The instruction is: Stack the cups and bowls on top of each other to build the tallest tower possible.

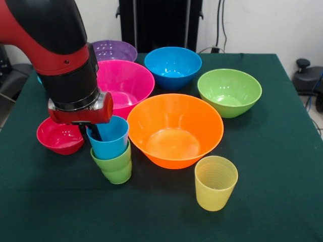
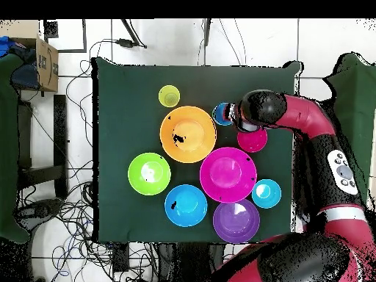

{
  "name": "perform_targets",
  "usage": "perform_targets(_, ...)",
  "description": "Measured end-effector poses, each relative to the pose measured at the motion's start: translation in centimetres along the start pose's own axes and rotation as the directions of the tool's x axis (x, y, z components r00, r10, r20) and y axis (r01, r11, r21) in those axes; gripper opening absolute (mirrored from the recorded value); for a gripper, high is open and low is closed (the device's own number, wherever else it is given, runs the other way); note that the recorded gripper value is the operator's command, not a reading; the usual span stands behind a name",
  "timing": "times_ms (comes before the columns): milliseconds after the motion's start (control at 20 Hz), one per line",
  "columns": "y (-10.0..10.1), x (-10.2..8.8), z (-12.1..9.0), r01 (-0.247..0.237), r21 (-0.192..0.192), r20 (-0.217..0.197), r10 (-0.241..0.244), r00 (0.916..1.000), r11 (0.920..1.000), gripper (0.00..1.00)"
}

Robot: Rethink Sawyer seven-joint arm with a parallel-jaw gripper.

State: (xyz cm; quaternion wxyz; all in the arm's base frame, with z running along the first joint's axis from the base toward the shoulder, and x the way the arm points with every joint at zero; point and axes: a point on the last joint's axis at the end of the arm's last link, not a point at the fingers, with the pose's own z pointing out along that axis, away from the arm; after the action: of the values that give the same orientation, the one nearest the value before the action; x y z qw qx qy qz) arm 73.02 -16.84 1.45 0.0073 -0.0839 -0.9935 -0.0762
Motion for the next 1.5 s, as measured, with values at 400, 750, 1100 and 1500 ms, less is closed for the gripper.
perform_targets(400,0.6,-0.4,-0.2,0.013,-0.009,0.011,-0.013,0.9999,0.9999,0.0)
perform_targets(750,1.9,-0.9,-0.4,0.026,-0.03,0.024,-0.025,0.9994,0.9992,0.0)
perform_targets(1100,2.3,-1.3,-0.4,0.031,-0.036,0.055,-0.029,0.9981,0.9989,0.0)
perform_targets(1500,1.9,-1.3,0.2,0.052,-0.007,0.079,-0.051,0.9955,0.9986,0.0)
